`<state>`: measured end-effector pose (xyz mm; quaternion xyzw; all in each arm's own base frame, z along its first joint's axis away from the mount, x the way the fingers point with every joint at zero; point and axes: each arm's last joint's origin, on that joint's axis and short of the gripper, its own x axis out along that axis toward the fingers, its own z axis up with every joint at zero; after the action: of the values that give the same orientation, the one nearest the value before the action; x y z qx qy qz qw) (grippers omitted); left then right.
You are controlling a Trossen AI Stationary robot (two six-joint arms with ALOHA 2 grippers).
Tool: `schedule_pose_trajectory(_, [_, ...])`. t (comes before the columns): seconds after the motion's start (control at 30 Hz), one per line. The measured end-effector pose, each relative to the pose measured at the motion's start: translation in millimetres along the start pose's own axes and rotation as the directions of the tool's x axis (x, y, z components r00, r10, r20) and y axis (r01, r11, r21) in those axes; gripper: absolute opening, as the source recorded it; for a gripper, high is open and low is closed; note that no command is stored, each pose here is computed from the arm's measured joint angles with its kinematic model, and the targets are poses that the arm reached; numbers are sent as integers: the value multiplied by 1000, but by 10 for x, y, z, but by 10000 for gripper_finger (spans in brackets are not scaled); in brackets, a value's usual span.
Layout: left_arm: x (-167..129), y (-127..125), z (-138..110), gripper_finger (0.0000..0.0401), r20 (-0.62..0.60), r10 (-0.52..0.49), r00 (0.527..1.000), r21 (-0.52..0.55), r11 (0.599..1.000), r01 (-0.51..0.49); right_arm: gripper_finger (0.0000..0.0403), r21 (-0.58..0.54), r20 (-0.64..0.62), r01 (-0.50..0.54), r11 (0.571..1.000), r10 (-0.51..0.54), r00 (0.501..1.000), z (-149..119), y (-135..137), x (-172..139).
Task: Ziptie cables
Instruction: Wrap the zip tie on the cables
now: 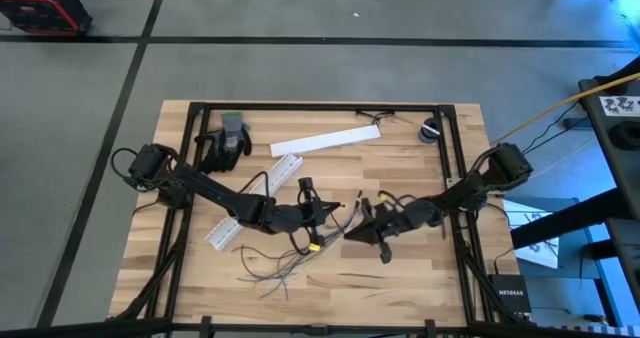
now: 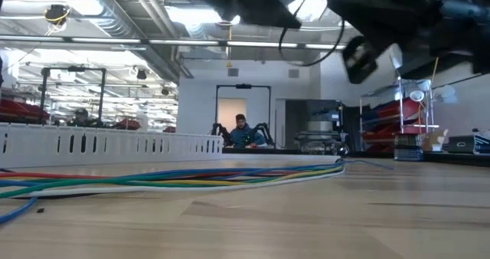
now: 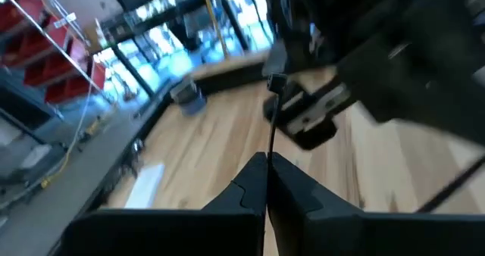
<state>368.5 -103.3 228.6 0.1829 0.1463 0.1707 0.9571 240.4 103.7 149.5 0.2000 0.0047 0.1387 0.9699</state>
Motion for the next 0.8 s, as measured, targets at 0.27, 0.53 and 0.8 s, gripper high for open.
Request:
schedule_pose_trajectory(0.27, [3, 15, 40, 0, 35, 11, 999, 95, 995, -14, 0, 86, 74, 105, 991, -111, 991, -47, 15, -158])
schedule_pose_trajectory(0.53, [-50, -19, 63, 0, 30, 83, 996, 212, 973, -88, 0, 87, 67, 145, 986, -151, 986, -82, -26, -222])
schedule_pose_trajectory(0.8, [-36, 3, 74, 0, 41, 90, 995, 246, 964, -97, 0, 107, 88, 105, 989, -114, 989, -17, 32, -109])
